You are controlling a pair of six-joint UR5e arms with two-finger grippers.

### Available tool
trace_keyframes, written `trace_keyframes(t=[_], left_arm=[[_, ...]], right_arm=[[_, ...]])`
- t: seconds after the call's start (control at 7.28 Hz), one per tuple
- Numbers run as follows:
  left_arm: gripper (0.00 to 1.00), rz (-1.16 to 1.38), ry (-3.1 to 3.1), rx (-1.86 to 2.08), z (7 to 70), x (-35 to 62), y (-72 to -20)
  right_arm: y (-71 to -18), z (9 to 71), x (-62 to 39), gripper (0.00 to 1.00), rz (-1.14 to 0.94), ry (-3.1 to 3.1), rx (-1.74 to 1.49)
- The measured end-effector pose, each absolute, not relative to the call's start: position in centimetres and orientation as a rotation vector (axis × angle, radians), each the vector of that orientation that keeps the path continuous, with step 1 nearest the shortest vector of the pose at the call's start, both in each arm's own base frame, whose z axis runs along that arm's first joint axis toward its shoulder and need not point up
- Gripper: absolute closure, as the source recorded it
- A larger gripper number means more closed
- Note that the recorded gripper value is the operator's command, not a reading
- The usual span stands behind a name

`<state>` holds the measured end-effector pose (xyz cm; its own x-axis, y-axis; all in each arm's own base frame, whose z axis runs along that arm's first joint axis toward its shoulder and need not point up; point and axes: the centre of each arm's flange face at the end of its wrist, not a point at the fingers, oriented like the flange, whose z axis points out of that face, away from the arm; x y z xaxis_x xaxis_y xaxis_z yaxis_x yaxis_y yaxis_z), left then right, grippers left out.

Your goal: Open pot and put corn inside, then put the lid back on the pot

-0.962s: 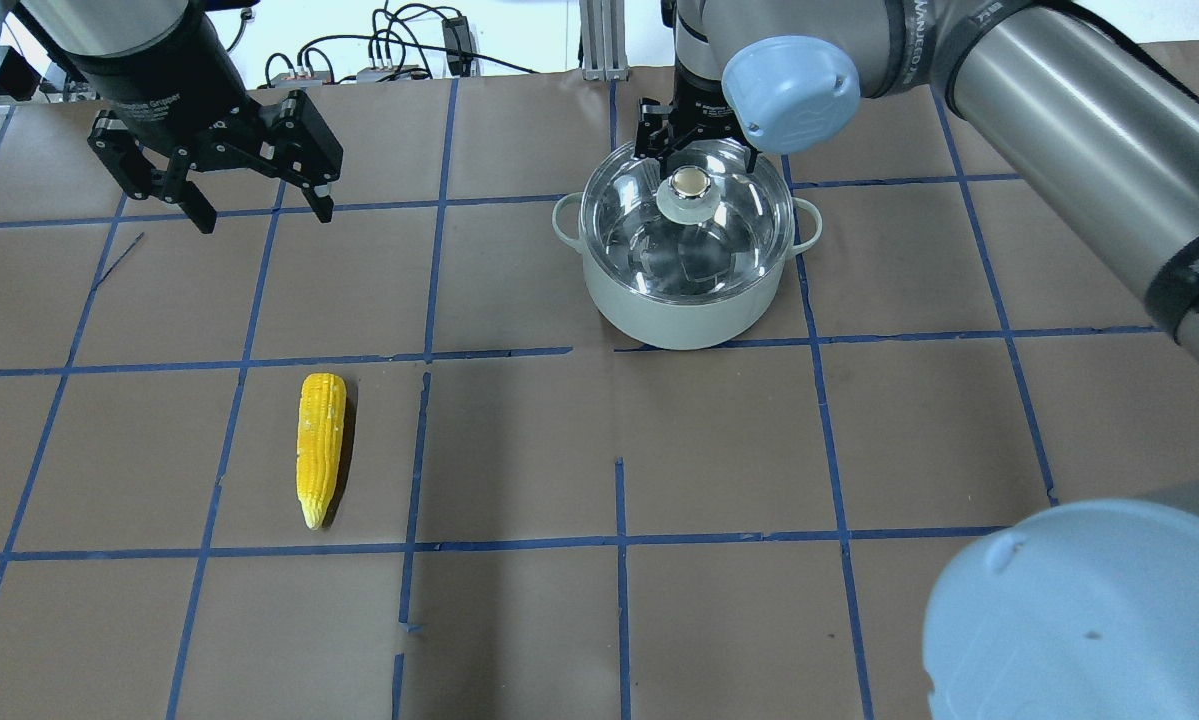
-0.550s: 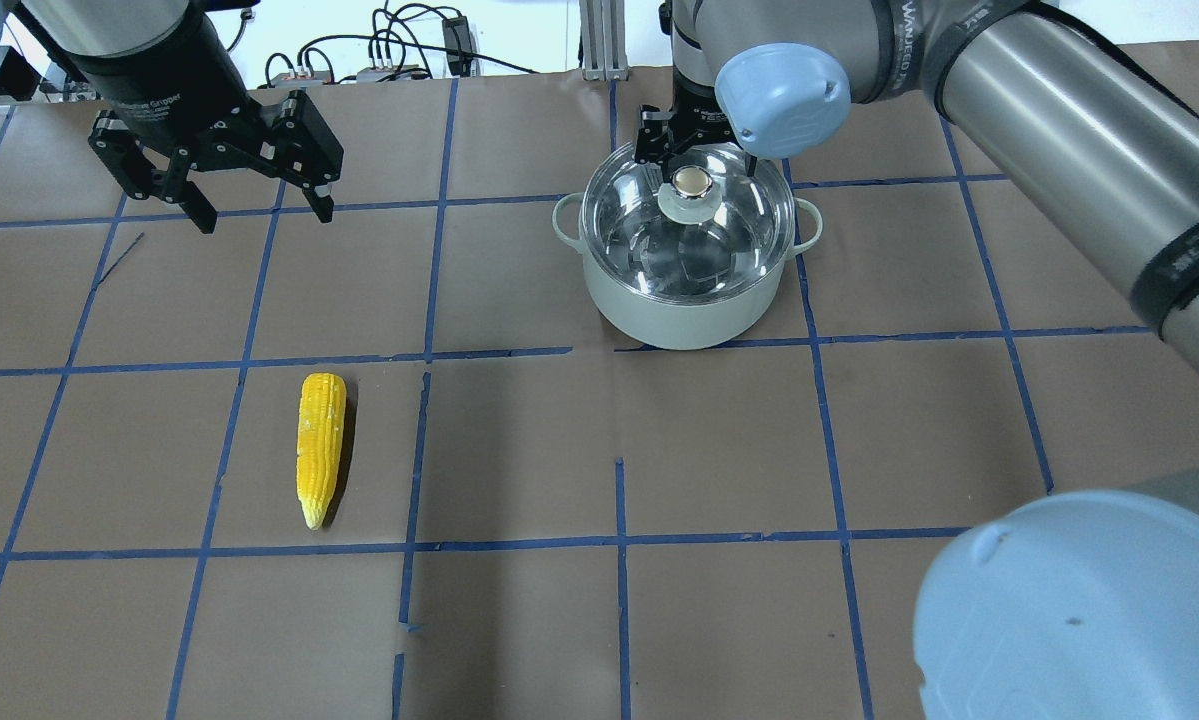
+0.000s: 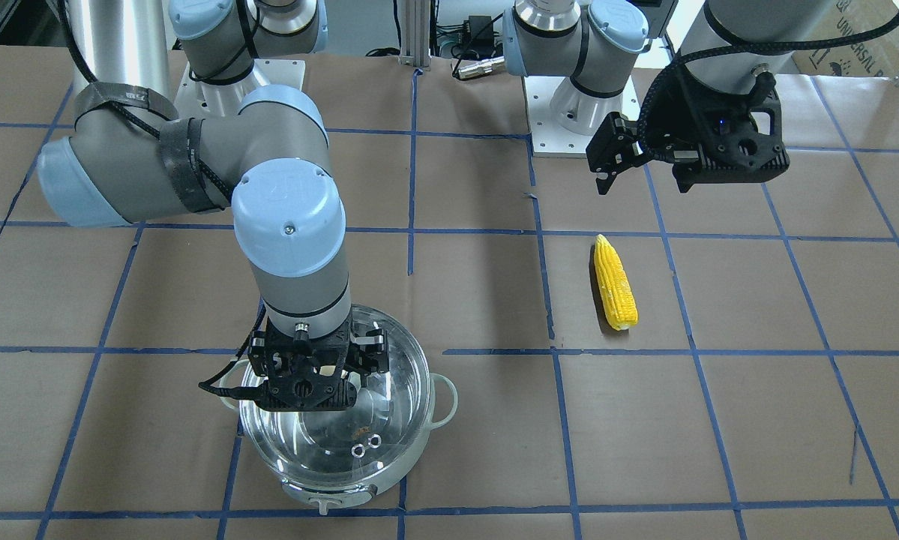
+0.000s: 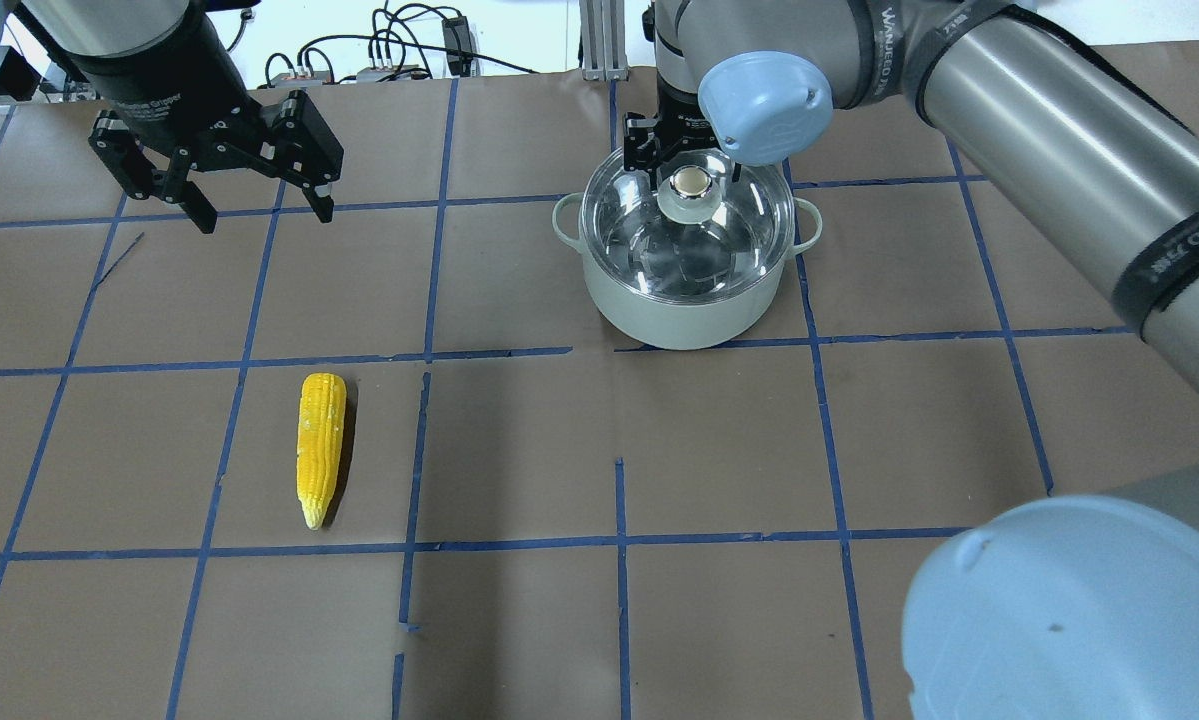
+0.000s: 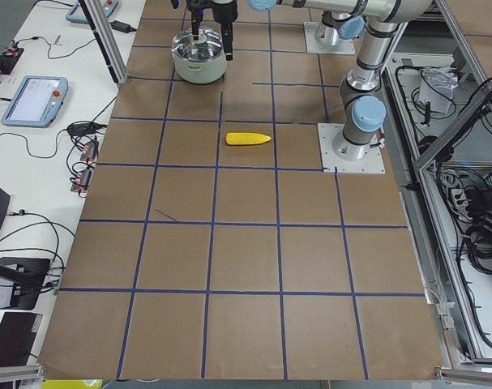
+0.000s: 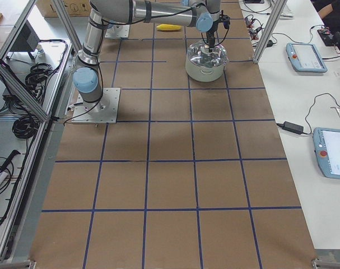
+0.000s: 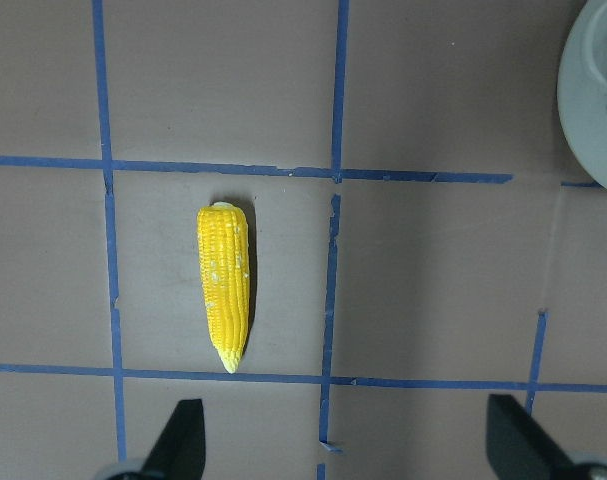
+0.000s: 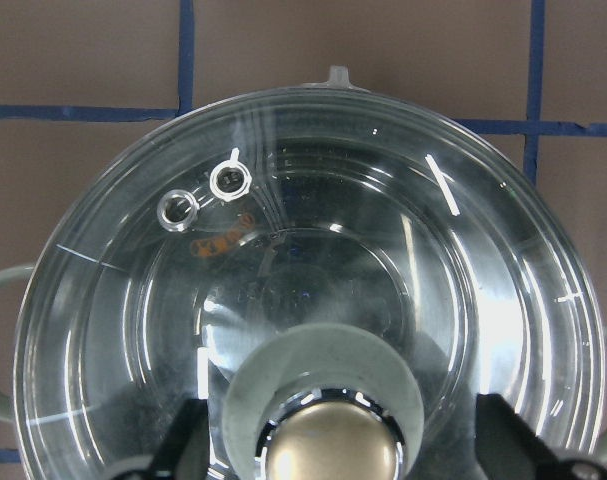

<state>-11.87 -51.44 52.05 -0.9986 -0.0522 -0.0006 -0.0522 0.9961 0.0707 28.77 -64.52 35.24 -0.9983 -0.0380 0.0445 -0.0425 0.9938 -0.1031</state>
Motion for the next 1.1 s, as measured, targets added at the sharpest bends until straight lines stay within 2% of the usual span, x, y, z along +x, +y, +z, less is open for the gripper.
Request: trace_keyframes(t=[0.55,1.1], left_arm=[[0.00,-0.109,-3.137,0.080,52.07,-11.87,-51.41],[0.00,-0.104,-3.138,0.077,52.14,-11.86,-51.48]], right_arm=[[-64.50,35.24,28.89,0.36,0.160,-3.099,0.069],[-64.42,35.35,29.04,0.66,0.163,-3.102,0.067]])
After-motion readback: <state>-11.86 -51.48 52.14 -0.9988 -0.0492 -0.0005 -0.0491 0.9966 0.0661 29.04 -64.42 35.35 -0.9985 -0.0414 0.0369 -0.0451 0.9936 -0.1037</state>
